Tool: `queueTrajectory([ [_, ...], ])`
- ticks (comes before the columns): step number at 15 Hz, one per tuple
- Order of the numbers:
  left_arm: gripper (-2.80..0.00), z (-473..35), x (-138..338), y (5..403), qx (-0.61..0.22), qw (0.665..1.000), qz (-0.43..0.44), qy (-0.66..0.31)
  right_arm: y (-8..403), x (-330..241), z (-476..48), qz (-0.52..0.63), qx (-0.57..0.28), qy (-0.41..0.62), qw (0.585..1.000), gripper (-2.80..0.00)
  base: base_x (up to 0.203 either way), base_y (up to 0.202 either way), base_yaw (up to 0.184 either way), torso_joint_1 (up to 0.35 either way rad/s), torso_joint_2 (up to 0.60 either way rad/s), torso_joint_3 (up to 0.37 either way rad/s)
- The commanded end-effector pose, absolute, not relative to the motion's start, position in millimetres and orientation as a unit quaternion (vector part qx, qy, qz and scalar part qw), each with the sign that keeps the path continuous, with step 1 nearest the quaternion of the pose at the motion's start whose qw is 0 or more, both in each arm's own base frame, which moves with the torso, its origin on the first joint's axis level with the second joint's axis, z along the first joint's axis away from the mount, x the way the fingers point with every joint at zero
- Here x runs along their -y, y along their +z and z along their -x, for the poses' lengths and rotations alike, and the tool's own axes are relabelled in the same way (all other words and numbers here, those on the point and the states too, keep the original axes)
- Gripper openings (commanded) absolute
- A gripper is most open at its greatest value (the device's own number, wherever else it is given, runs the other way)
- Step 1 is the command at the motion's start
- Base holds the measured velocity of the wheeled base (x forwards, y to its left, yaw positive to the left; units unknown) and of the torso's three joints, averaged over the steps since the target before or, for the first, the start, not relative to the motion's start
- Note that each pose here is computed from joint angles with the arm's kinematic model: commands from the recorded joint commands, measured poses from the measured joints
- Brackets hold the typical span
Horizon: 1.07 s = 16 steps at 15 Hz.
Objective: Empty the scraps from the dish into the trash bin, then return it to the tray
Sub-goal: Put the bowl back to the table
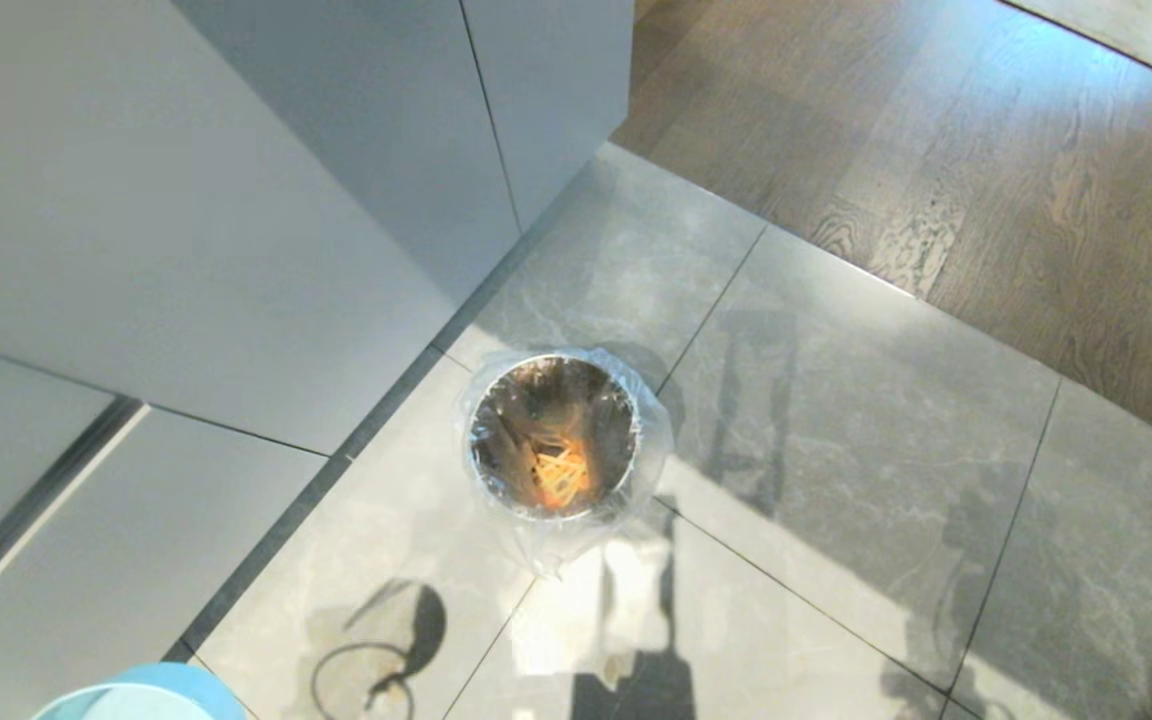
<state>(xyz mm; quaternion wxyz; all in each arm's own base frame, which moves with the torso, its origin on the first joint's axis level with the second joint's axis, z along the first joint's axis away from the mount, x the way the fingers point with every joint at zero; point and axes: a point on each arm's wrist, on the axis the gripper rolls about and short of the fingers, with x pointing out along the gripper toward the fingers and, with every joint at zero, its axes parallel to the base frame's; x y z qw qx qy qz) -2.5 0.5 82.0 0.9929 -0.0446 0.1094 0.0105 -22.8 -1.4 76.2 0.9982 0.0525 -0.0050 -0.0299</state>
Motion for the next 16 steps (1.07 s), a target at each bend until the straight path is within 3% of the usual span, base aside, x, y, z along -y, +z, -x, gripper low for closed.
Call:
queueTrajectory([
  [1,-2.8,8,-1,82,-0.078,0.996,0.046,0.004,76,1,23,-0.053,0.005,-0.03,0.998,-2.8,0.0,0.0,0.0,0.0,0.0,0.0],
  [6,-2.8,23,-1,78,0.014,0.999,0.048,0.007,76,1,23,-0.052,0.005,-0.03,0.998,-2.8,0.0,0.0,0.0,0.0,0.0,0.0],
  [16,-2.8,23,-1,78,0.013,0.999,0.045,0.007,76,1,23,-0.052,0.005,-0.03,0.998,-2.8,0.0,0.0,0.0,0.0,0.0,0.0],
])
